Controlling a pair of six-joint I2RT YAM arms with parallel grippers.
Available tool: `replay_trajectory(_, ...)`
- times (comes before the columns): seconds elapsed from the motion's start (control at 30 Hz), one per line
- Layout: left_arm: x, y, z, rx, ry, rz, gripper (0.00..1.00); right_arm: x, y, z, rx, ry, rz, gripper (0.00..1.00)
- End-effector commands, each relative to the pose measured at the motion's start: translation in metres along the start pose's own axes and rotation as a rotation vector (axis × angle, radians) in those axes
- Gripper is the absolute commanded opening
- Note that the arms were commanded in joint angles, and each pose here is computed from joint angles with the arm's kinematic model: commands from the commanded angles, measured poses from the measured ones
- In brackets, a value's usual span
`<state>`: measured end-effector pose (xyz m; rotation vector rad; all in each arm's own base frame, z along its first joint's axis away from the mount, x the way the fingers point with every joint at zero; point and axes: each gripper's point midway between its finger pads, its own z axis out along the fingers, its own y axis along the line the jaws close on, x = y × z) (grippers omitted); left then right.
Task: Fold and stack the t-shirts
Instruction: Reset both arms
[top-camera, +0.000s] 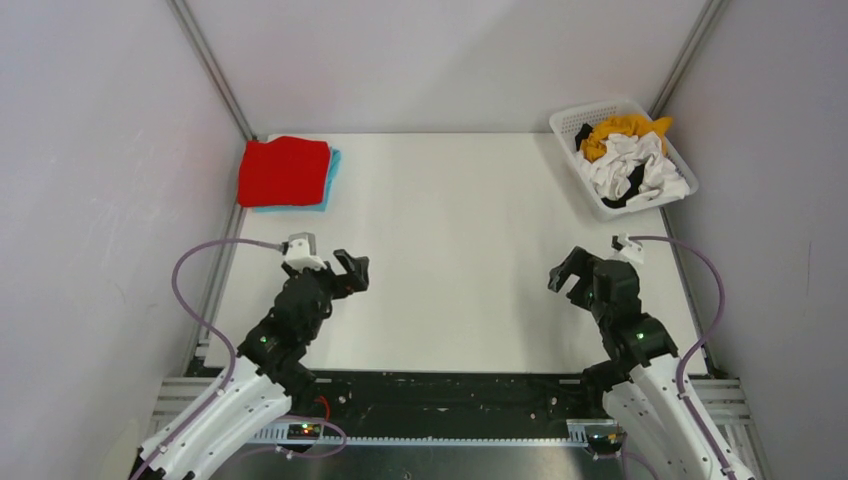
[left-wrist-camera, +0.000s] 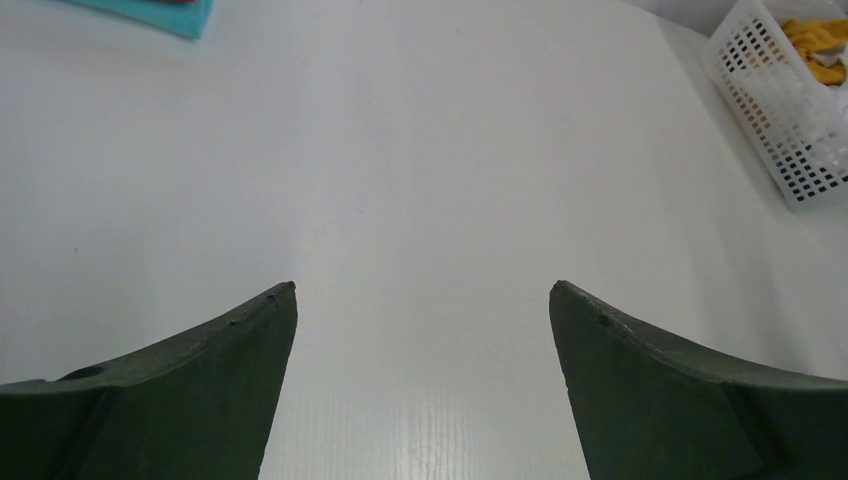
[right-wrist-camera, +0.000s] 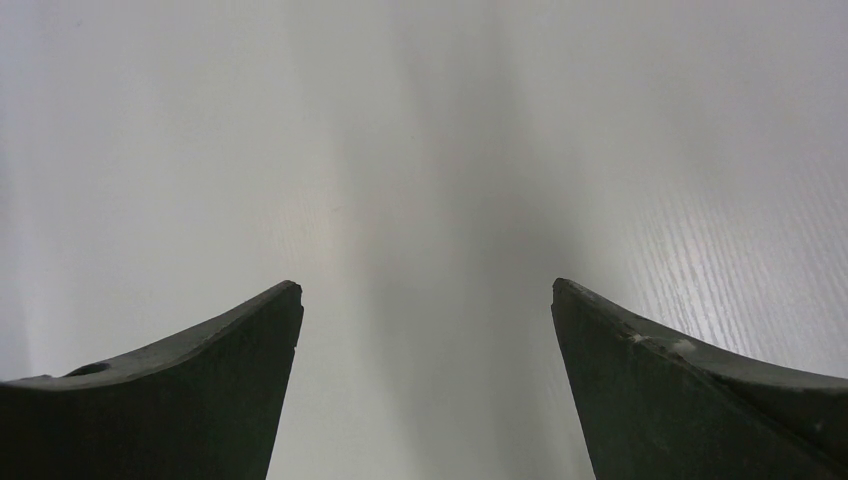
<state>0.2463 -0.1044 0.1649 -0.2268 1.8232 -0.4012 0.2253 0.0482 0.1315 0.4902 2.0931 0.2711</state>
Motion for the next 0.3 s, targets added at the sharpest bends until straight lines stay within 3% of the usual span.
replay_trajectory(0.0,-0.012,0.008,-0.002,-0.052,-0.054,-0.032,1.0,-0.013,-0.004,0.003,0.027,-0.083,0.042,0.99)
replay_trajectory(0.27,-0.015,0.028,-0.003,-0.14,-0.113,-0.045,1.0,-0.014,-0.009,0.01,0.038,-0.138,0.055,0.99)
